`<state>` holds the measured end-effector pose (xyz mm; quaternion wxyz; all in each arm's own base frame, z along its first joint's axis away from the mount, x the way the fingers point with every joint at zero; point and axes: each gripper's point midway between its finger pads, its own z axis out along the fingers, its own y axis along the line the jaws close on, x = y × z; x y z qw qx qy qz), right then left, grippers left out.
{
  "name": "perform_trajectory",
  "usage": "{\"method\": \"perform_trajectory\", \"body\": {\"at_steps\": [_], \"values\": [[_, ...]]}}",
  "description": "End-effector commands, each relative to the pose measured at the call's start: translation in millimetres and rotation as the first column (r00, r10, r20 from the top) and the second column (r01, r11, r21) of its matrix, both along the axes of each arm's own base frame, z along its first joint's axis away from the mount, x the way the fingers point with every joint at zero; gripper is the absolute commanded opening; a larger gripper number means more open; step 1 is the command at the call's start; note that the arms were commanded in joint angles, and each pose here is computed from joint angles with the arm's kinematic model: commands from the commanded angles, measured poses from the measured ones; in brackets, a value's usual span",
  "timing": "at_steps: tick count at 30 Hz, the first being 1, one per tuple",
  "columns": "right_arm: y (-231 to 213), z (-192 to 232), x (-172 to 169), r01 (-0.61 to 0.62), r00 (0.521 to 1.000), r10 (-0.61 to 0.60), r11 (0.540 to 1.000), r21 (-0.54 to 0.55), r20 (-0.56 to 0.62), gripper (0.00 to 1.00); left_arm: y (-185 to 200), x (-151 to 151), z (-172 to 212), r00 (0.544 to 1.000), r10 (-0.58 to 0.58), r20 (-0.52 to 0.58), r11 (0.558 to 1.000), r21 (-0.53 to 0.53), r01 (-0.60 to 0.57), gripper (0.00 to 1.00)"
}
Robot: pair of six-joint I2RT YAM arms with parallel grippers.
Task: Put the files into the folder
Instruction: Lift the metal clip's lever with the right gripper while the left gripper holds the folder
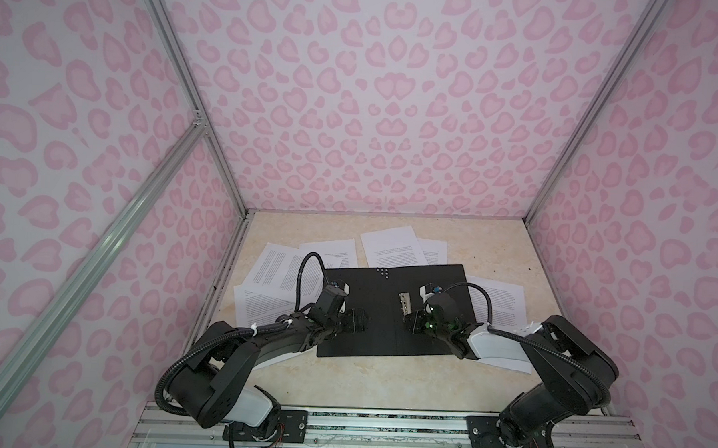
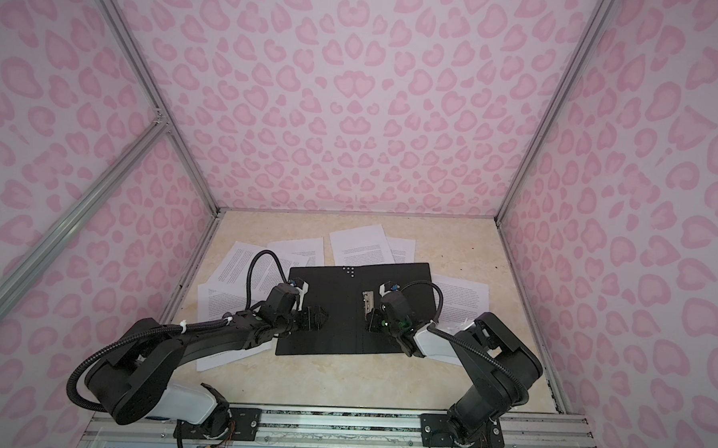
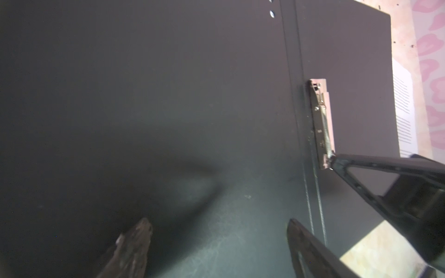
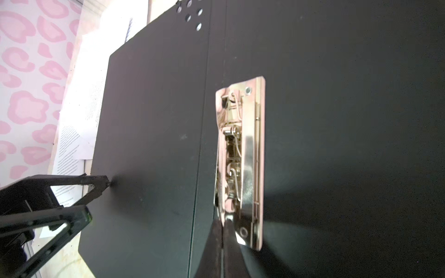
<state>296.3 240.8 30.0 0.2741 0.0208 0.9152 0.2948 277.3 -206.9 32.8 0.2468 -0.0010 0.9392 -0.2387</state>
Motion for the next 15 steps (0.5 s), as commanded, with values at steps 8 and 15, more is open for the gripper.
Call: {"method": "perform_trajectory", "body": {"at_steps": [8, 15], "values": [[-17, 39, -15, -0.01, 0.998, 0.014, 0.998, -0.068, 0.059, 0.38, 26, -24, -33, 0.988, 0.05, -0.144, 0.991, 0.134, -0.03, 0.9], [-21, 15, -39, -0.037, 0.999, 0.038, 0.995, -0.092, 0.014, 0.33, 24, -24, -31, 0.989, 0.043, -0.142, 0.992, 0.124, -0.026, 0.9]]}}
